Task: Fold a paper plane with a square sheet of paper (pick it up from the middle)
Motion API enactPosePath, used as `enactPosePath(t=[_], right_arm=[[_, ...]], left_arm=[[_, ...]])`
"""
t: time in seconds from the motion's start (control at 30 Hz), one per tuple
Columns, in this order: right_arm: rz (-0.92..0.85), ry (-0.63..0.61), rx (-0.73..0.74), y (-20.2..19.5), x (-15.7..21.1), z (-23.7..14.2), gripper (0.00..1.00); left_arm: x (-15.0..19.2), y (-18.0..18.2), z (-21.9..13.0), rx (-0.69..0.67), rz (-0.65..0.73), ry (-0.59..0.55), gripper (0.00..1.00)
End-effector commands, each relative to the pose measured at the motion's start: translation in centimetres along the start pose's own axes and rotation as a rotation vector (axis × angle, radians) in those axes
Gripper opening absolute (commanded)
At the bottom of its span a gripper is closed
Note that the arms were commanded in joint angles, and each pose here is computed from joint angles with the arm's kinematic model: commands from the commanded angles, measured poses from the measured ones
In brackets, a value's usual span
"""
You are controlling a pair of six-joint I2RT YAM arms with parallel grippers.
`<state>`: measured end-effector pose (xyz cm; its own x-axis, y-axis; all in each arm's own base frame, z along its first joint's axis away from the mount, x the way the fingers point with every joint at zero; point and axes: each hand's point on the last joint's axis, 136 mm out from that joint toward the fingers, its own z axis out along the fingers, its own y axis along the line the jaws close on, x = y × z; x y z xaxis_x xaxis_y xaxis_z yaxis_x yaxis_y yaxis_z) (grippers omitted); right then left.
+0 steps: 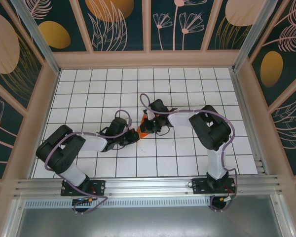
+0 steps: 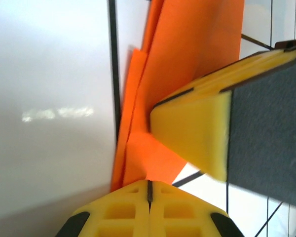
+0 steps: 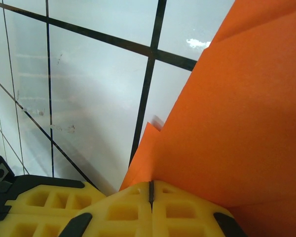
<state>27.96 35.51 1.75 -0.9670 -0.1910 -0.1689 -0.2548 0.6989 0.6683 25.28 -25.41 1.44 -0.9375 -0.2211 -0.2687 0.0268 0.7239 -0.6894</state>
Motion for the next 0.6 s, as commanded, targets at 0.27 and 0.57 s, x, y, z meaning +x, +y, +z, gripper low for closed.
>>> enactPosePath(t=[0.27,0.57], right_arm=[[0.057,0.044,0.138,-4.6,1.7,1.2,0.04],[0.058,0.043,0.136,-4.6,1.7,1.3,0.04]], left_arm=[[0.2,-1.4,-2.7,0.064,-0.01,-0.036,0.06],[-2.8,-2.7,-1.3,0.055,0.004,-0.102,0.06]])
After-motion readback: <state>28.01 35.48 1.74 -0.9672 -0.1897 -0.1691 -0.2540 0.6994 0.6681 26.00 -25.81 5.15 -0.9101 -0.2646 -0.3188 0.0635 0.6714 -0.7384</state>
